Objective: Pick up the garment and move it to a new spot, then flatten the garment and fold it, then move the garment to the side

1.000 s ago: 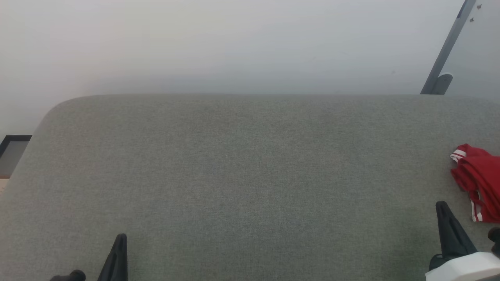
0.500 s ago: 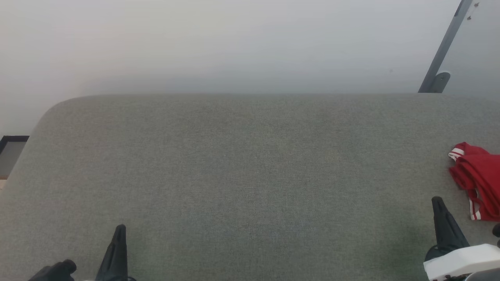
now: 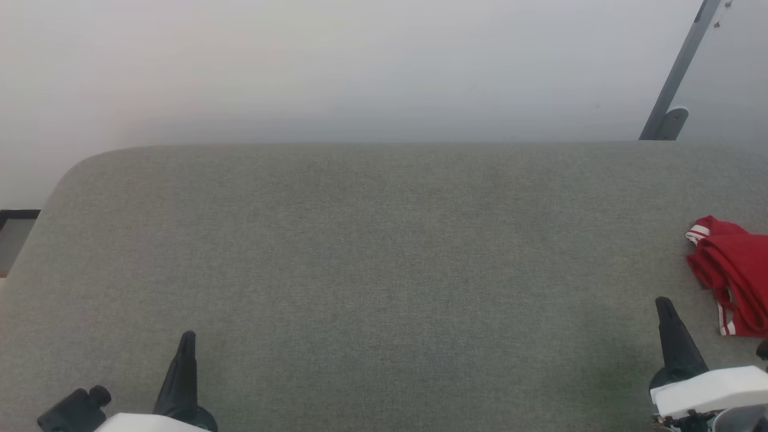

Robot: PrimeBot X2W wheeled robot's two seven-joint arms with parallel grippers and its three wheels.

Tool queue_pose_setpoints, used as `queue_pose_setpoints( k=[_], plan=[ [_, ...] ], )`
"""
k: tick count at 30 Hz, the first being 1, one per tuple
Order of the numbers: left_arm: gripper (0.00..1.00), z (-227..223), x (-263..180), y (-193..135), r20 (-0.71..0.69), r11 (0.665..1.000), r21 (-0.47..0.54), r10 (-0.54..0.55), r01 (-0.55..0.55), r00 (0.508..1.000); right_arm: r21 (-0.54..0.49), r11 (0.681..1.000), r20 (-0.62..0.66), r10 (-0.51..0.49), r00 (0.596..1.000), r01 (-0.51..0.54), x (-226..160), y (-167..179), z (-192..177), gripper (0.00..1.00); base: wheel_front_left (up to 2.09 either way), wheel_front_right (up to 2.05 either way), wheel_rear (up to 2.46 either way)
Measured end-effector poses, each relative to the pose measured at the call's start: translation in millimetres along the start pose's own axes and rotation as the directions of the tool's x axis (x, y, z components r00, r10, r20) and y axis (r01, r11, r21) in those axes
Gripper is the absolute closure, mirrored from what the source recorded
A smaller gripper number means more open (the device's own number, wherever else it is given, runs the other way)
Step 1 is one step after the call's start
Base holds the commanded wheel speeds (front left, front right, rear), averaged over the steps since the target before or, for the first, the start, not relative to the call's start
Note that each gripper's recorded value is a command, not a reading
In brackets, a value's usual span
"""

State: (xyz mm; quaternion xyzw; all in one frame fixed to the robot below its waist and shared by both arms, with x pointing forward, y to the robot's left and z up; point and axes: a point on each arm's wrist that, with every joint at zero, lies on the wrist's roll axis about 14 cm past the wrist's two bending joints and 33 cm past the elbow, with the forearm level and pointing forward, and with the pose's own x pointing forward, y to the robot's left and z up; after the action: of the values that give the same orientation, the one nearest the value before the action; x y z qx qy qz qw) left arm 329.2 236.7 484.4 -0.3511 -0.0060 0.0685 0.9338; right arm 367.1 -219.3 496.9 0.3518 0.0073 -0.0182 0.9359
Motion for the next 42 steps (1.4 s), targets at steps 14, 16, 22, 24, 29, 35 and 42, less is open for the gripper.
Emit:
queue_pose_setpoints(
  k=[14,16,22,24,29,35,42],
  plan=[
    [1.00,-3.9,9.5,-4.8,-0.018,0.985,-0.173,0.002,-0.005,1.000,0.168,0.986,-0.005,-0.004,1.000,0.005,5.0,3.5,-2.0,1.00,0.00,0.00,0.00],
    [1.00,-3.2,11.7,-6.7,-0.017,0.981,-0.193,-0.002,-0.001,1.000,0.191,0.982,-0.007,-0.005,1.000,0.006,5.5,3.6,-2.4,1.00,0.00,0.00,0.00],
    [1.00,-4.4,16.5,-10.0,-0.025,0.964,-0.267,-0.008,0.001,1.000,0.267,0.964,-0.012,-0.007,1.000,0.010,6.9,4.3,-4.1,1.00,0.00,0.00,0.00],
    [1.00,-5.3,17.2,-10.6,-0.030,0.957,-0.291,-0.008,-0.001,1.000,0.288,0.957,-0.011,-0.006,1.000,0.009,7.8,5.2,-3.8,1.00,0.00,0.00,0.00],
    [1.00,-5.9,21.0,-13.1,-0.035,0.942,-0.335,-0.014,0.001,0.999,0.340,0.940,-0.016,-0.005,1.000,0.010,8.5,6.4,-5.5,1.00,0.00,0.00,0.00],
    [1.00,-8.0,23.6,-14.9,-0.045,0.920,-0.392,-0.018,-0.001,0.999,0.397,0.918,-0.014,-0.002,1.000,0.007,10.2,8.2,-5.6,1.00,0.00,0.00,0.00],
    [1.00,-8.9,27.9,-18.9,-0.052,0.892,-0.451,-0.029,0.003,0.998,0.456,0.890,-0.014,0.001,1.000,0.005,11.7,9.5,-5.5,1.00,0.00,0.00,0.00]
  ],
)
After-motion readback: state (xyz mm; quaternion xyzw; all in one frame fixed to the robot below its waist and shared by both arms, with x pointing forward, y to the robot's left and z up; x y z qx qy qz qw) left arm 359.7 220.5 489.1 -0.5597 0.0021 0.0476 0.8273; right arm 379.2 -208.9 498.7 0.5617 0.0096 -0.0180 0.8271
